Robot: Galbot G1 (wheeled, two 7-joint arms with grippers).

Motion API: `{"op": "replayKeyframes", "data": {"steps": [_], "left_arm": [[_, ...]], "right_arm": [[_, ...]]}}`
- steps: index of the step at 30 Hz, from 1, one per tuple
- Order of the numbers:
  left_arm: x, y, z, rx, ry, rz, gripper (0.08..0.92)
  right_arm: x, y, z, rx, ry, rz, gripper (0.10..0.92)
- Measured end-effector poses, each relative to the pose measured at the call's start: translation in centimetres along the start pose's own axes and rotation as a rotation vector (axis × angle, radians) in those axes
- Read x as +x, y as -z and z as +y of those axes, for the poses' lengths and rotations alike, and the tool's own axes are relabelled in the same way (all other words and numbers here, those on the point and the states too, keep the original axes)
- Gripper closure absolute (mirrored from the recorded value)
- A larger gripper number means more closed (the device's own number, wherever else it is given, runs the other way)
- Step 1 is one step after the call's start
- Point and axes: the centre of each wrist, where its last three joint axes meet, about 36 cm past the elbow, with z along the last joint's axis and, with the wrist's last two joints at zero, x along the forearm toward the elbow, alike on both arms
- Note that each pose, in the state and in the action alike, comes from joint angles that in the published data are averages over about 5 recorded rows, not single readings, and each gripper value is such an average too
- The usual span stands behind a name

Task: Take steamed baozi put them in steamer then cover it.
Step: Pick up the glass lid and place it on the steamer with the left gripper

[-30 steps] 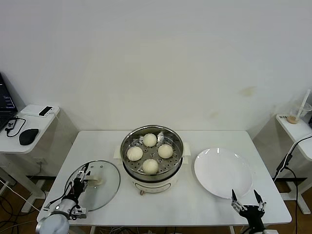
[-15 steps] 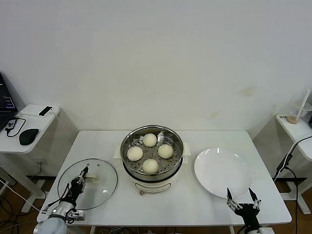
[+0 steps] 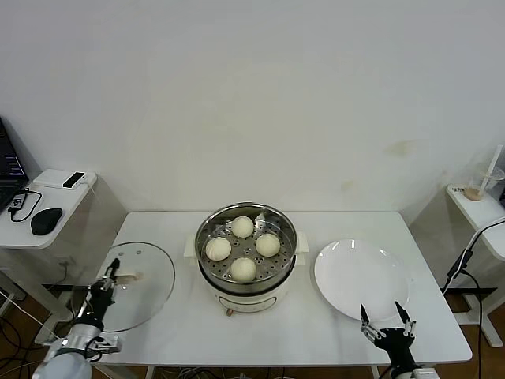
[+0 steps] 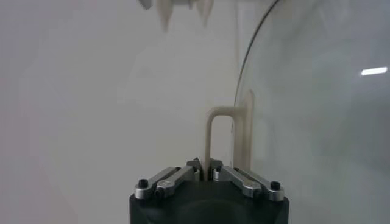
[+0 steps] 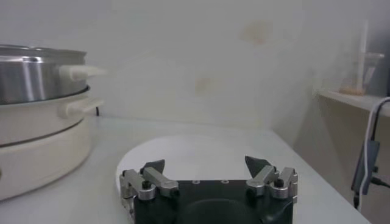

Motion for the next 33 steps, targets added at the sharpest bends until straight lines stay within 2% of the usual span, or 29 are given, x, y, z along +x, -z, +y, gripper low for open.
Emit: {"op": "replayKeyframes", "data": {"steps": [7,14,19,33], "left_arm": [[-0.1,-1.3,4.4,0.006,0.027,0.041,0.851],[-1.3,0.0,9.4,0.035,0.057,0.023,0.851],[-2.6,3.1,11.7,0.071,0.061,-0.013,0.851],[-7.9,13.8,14.3,0.176,0.033,-0.100,0.851]], "right_arm": [[0.5,0.3,0.1,0.019,0.019,-0.001,0.200],[0.7,0.0,0.8,0.038,0.046,0.003,0.200],[0.8,0.0,1.1,0.064,0.056,0.007,0.200],[0.2,-0.2,3.3,0.128,0.060,0.056,0.200]]}}
